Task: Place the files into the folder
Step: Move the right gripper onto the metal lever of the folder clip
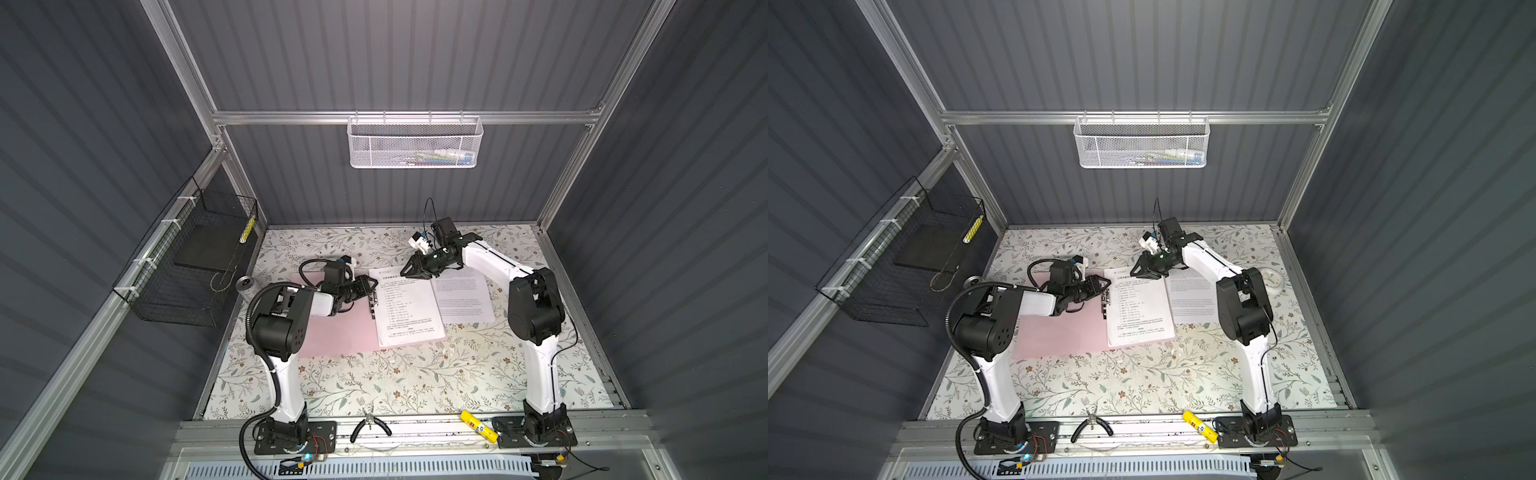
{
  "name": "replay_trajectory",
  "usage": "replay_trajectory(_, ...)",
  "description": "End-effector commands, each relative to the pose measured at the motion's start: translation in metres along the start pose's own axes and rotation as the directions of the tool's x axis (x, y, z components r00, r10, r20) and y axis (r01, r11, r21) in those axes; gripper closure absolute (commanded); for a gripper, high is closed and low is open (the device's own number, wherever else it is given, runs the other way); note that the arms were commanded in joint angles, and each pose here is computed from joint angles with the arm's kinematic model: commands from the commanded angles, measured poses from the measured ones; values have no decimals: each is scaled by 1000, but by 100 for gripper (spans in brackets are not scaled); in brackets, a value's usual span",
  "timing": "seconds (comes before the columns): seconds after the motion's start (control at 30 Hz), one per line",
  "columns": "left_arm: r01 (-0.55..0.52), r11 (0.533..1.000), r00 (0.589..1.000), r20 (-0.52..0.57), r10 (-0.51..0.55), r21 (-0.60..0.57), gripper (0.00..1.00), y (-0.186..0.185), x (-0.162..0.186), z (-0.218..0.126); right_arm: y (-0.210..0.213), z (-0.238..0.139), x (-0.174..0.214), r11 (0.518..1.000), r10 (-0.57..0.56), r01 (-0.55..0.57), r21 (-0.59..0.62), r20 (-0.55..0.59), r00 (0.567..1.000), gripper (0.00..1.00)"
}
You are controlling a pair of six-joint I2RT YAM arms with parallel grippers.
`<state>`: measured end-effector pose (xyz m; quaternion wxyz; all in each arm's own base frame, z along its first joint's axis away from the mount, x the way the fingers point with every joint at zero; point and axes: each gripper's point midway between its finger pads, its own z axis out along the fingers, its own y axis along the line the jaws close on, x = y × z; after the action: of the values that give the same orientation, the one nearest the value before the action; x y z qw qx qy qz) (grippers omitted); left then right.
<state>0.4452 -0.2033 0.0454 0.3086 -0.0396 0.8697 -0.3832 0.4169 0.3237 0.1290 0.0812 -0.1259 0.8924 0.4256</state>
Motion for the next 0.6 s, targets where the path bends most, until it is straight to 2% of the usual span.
replay_trajectory(0.0, -4, 999, 1000, 5, 4, 46, 52, -10, -6, 2, 11, -11, -2, 1000, -13, 13, -25, 20, 1000, 70)
replay_trajectory(0.23, 17, 992, 1000, 8, -18, 121, 53, -22, -6, 1, 11, -12, -2, 1000, -10, 10, -23, 24, 1000, 70)
replay_trajectory(0.57, -6, 987, 1000, 25, 2, 159, 54, -37, -9, -12, 11, -13, 1, 1000, -12, 13, -21, 28, 1000, 70)
